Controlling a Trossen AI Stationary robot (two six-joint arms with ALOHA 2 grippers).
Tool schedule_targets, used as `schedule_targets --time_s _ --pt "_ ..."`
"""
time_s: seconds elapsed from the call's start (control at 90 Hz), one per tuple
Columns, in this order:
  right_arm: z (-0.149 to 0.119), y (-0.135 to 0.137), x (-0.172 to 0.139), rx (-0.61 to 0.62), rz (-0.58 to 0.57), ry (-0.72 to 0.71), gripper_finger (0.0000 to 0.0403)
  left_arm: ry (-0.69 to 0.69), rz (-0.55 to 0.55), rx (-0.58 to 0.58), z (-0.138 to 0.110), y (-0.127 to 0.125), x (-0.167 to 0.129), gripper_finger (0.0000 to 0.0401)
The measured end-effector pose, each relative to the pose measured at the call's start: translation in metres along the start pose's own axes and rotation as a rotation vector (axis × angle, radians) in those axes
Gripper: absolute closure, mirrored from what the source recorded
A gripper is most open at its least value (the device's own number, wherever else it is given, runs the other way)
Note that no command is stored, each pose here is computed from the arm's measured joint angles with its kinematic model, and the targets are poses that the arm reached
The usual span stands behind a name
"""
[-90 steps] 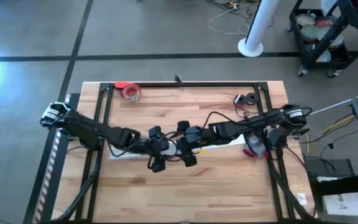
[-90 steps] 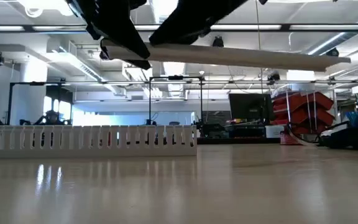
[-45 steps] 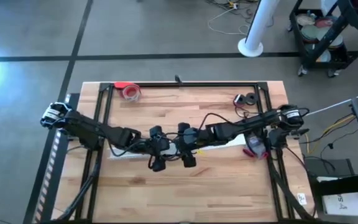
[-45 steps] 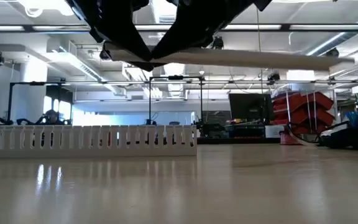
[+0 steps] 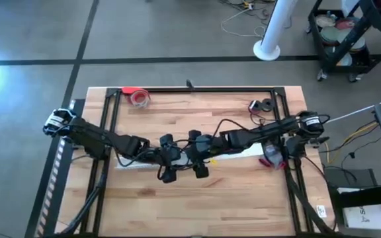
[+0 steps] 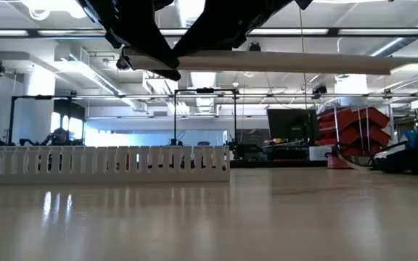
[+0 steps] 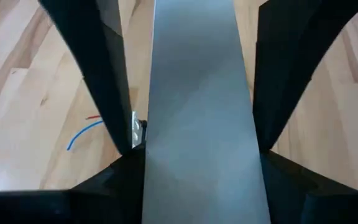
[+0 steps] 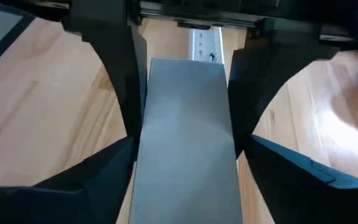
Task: Ziptie cables
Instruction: Close the white cable duct
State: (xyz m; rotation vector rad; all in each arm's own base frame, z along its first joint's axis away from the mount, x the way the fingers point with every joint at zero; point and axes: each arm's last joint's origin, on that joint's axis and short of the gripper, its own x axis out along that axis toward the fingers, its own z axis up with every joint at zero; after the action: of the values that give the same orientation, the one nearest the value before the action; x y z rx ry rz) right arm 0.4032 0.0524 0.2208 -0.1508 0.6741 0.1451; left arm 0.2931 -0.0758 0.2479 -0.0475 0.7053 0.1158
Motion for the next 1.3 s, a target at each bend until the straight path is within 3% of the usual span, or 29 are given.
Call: schedule_targets --time_s 0.411,0.756,1.011,1.211,1.3 --pt "-0.0026 0.0004 0.0020 0.007 -0.001 0.020 0.0186 0.001 0.003 -0.001 -0.0005 0.0001 0.0004 0.0193" --pt "-0.0045 0.0006 0.0017 0.019 0.002 0.043 0.0148 -0.008 -0.001 -0.002 0.0004 -0.0002 0.0005 0.0193" --pt "-0.0050 0.0005 0.0016 0.028 0.001 0.049 0.0183 -0.009 0.000 -0.004 0.0005 -0.0002 0.0005 0.0193" --pt "-0.0051 0.0004 0.0016 0.027 0.001 0.050 0.0184 -0.009 0.000 -0.002 0.0005 -0.0002 0.0005 0.0193" --pt "-0.0035 0.0002 -0.0002 0.025 -0.003 0.043 0.0184 -0.003 0.001 0.002 0.0004 0.0008 -0.0026 0.0167"
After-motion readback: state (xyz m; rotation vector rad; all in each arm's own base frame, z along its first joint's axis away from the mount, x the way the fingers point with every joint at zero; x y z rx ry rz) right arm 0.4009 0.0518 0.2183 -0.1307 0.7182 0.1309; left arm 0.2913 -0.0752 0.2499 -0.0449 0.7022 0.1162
